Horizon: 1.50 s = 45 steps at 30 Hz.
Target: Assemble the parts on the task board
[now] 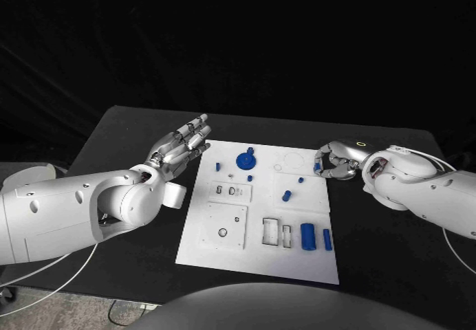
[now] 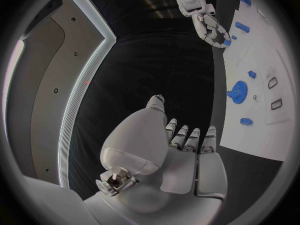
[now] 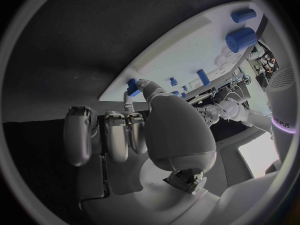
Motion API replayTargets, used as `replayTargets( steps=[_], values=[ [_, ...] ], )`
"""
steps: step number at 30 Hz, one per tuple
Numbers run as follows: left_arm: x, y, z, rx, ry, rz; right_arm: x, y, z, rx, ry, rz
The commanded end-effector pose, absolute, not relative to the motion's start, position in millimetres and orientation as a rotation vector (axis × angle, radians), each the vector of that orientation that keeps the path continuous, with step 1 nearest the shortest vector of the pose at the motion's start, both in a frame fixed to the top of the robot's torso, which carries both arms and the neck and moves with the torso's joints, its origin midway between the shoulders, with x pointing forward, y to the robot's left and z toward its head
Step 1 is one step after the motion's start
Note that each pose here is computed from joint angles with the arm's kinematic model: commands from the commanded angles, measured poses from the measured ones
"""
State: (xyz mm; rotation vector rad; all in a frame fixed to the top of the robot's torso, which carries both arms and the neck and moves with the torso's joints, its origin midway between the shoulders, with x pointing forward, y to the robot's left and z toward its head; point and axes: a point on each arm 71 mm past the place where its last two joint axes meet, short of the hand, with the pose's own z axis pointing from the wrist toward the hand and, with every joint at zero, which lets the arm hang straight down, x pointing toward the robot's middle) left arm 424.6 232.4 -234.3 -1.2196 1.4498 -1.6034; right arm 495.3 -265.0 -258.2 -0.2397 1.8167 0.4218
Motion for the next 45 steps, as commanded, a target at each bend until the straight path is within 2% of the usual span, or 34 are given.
replayTargets(
  steps=[1,12,17,22,27,31,36,45],
  values=[
    [424.3,230.0,-233.3,-1.214,1.455,-1.632,494.7,-263.8,-258.5,-0.258,1.812,0.428],
    [424.6,231.9,-233.9,-1.217,1.458,-1.627,490.1,-260.8,-249.6,-0.226,1.726,0.479],
    [424.6,232.9,-234.0,-1.218,1.458,-1.624,483.0,-252.1,-235.6,-0.222,1.681,0.516],
    [424.4,233.4,-234.0,-1.219,1.457,-1.621,471.8,-230.2,-214.0,-0.247,1.676,0.562],
    [424.9,231.5,-234.2,-1.218,1.459,-1.625,455.3,-190.5,-204.1,-0.312,1.716,0.626],
    [425.6,229.6,-234.6,-1.217,1.462,-1.629,446.2,-155.7,-207.7,-0.375,1.752,0.669],
    [426.1,227.4,-234.8,-1.215,1.465,-1.632,442.4,-122.5,-222.4,-0.438,1.779,0.678],
    [426.2,226.4,-234.9,-1.215,1.465,-1.632,443.2,-92.1,-244.0,-0.477,1.838,0.635]
  ],
)
